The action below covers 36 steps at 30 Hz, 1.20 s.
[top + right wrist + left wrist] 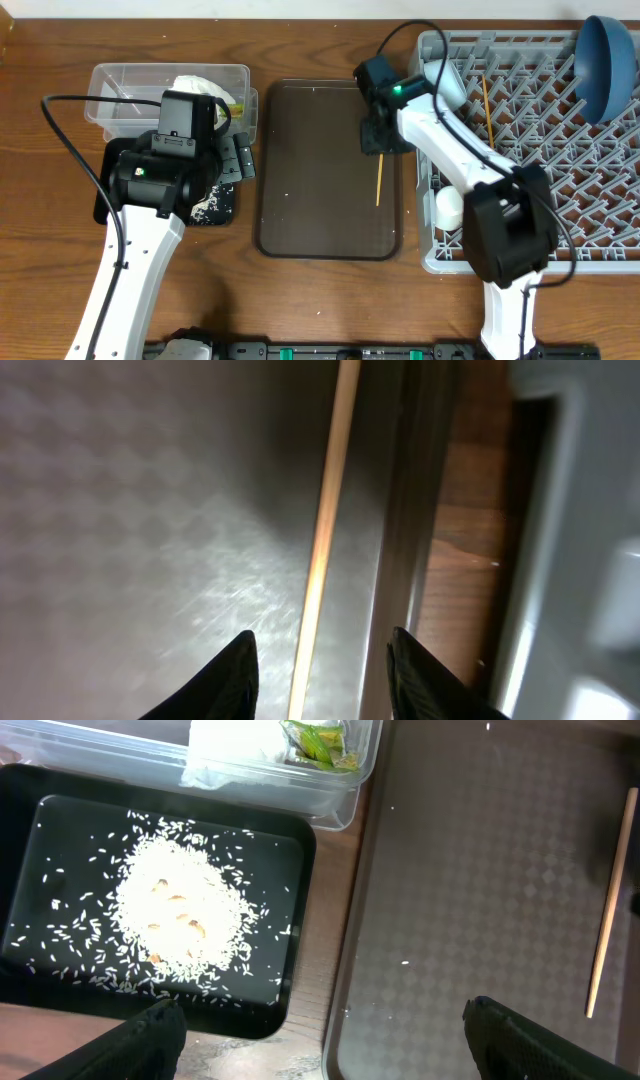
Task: Sort waste into correct bins and load items into the dishwasher rack
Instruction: 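Return the right gripper to the tray and grasp the second chopstick, then carry the second chopstick with the right gripper and drop it into the rack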
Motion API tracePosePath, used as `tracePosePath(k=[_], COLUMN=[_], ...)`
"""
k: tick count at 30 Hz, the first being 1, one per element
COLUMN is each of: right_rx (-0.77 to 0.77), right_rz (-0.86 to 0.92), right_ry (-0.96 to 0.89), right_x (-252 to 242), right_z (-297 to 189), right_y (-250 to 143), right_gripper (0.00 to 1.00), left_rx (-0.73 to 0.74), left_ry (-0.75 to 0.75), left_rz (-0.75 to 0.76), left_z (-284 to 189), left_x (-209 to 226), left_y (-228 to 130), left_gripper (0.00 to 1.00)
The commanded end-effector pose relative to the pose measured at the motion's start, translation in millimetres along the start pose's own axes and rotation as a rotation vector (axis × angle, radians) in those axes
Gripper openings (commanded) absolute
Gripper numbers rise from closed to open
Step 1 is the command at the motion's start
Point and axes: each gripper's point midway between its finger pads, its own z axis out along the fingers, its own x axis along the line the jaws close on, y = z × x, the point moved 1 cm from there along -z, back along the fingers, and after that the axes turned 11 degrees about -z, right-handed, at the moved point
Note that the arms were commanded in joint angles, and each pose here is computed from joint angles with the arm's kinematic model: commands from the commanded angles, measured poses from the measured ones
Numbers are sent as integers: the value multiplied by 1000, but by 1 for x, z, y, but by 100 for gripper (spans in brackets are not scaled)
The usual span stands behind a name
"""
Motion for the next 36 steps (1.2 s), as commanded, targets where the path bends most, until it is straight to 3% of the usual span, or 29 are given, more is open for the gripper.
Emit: tracePosePath(k=[1,15,21,25,30,36], right_rx=[43,155,146,95,-83,-293], right_rz=[15,-36,-92,-145,-202,-155], right_ry=[-24,2,49,96,114,14], right_x=[3,10,16,13,-7,-74], right_z=[19,54,47,7,-76,-164], right_y=[-8,-28,-25,-12,15,26], right_gripper=[39,3,1,1,1,1], left_rx=[-19,-19,-19,-19,-19,-19], left_ry=[1,1,1,1,1,1], left_rz=[-4,-4,-4,-4,-4,-4], left_z=[-5,-5,-5,-5,-5,-5], left_x=[1,1,1,1,1,1], left_y=[5,5,5,5,5,5], left_gripper=[91,92,92,91,92,91])
